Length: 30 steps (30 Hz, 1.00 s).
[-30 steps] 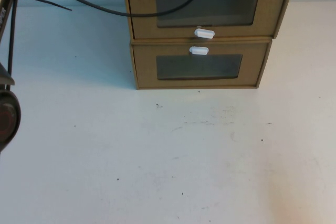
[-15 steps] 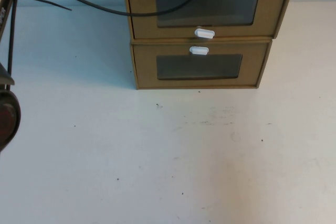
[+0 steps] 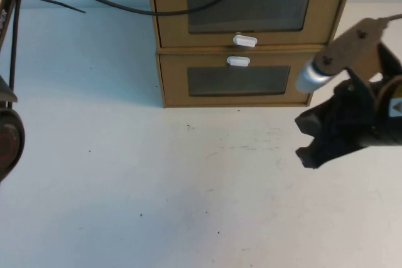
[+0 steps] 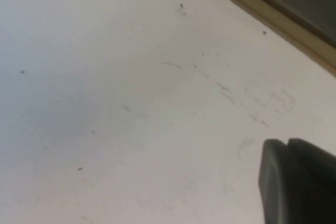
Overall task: Open the shoe box
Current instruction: 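Pull the top drawer of the cardboard box fully open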
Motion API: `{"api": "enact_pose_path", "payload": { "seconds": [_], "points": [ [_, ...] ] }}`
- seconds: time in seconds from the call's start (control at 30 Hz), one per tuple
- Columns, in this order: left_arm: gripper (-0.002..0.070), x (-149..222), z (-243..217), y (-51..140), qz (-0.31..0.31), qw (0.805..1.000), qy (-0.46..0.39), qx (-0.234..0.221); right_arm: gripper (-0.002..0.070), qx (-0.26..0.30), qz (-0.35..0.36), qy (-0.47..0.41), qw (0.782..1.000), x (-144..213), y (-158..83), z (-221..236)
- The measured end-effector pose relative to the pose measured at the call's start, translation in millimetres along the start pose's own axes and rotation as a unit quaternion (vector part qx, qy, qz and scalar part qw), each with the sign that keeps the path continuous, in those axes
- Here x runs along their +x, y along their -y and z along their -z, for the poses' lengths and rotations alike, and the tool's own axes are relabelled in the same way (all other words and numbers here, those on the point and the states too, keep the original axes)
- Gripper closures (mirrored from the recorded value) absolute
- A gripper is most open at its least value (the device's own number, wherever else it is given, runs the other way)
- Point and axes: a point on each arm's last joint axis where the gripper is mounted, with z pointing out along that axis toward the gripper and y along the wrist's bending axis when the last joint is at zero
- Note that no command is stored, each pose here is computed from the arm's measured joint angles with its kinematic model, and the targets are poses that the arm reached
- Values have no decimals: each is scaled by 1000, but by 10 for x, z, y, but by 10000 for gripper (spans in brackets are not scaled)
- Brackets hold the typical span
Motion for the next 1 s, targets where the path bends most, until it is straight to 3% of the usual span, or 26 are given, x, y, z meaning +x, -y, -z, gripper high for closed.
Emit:
{"api": "enact_pose_path", "payload": {
  "seconds": [0.17,0.33,0.6,0.7,0.9,1.0],
  "points": [
    [679,0,0,0,23,1000,0,0,690,85,111,-19,990,-166,-39,-297],
    [679,0,0,0,50,999,0,0,690,157,236,5,959,-262,-107,-516],
    [679,0,0,0,92,996,0,0,676,197,358,64,910,-405,-201,-761],
    [679,0,0,0,102,995,0,0,631,201,372,72,903,-409,-213,-867],
    [679,0,0,0,113,994,0,0,456,198,389,72,897,-360,-248,-1124],
    [679,0,0,0,119,993,0,0,421,208,401,64,890,-340,-240,-1237]
  ]
}}
